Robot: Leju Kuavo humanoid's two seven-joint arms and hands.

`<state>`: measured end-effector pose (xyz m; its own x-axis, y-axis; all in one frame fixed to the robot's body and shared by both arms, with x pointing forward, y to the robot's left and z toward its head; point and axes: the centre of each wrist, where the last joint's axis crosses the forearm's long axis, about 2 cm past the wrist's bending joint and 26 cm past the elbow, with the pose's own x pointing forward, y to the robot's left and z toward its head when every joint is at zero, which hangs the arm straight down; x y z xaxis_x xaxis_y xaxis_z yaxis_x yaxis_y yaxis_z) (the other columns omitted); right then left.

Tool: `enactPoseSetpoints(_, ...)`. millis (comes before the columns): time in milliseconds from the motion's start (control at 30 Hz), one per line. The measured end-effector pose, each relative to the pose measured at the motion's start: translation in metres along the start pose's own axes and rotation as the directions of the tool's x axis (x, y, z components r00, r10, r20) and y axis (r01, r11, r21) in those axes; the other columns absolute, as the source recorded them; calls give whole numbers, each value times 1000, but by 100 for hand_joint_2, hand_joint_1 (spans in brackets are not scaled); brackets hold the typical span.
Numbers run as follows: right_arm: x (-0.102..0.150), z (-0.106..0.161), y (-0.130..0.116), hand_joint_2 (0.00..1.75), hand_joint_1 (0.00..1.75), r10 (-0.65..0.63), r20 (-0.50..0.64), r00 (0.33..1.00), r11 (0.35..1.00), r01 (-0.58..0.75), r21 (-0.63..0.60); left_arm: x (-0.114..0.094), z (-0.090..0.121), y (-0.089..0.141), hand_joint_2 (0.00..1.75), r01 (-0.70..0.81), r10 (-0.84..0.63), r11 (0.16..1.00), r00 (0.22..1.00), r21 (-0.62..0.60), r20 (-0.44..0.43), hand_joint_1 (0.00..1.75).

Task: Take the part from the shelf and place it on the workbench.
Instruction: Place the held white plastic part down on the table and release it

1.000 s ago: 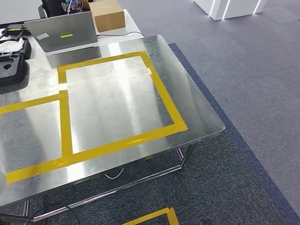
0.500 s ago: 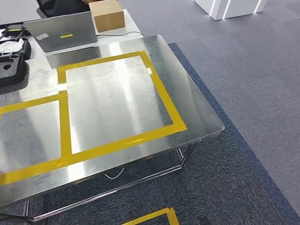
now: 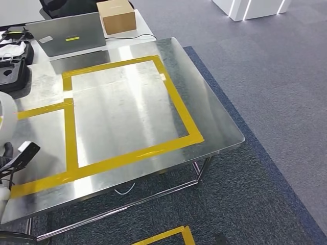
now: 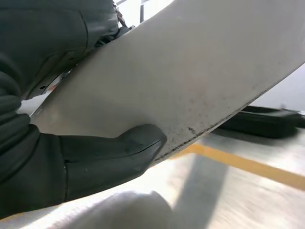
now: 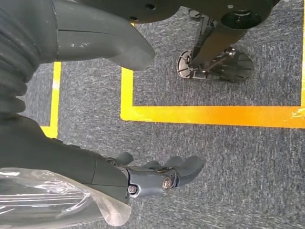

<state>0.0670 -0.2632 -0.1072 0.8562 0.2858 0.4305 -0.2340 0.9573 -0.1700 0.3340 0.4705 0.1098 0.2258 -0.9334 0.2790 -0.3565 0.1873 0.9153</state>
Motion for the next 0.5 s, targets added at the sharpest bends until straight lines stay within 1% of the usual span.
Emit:
enactPoseSetpoints(67,0,0,0,175,0,4,0,1000,1000,-4,1,11,-5,-4,175,5,-5,1000,1000,-18,22,175)
enactPoseSetpoints(200,0,0,-1,175,0,7,-2,1000,1000,-7,2,23,-10,-8,175,16,-13,999,998,-51,60,175)
enactPoseSetpoints(333,2,-1,-2,0,0,6,1,1000,1000,-6,4,47,-11,-19,175,43,-32,993,994,-107,101,0)
enactPoseSetpoints(400,2,-1,-2,0,0,3,2,1000,1000,-3,6,61,-8,-27,175,25,-12,990,995,-137,97,0)
enactPoseSetpoints(500,1,-1,-1,0,0,0,-1,1000,1000,0,6,72,-3,-35,44,-52,65,986,995,-158,80,0)
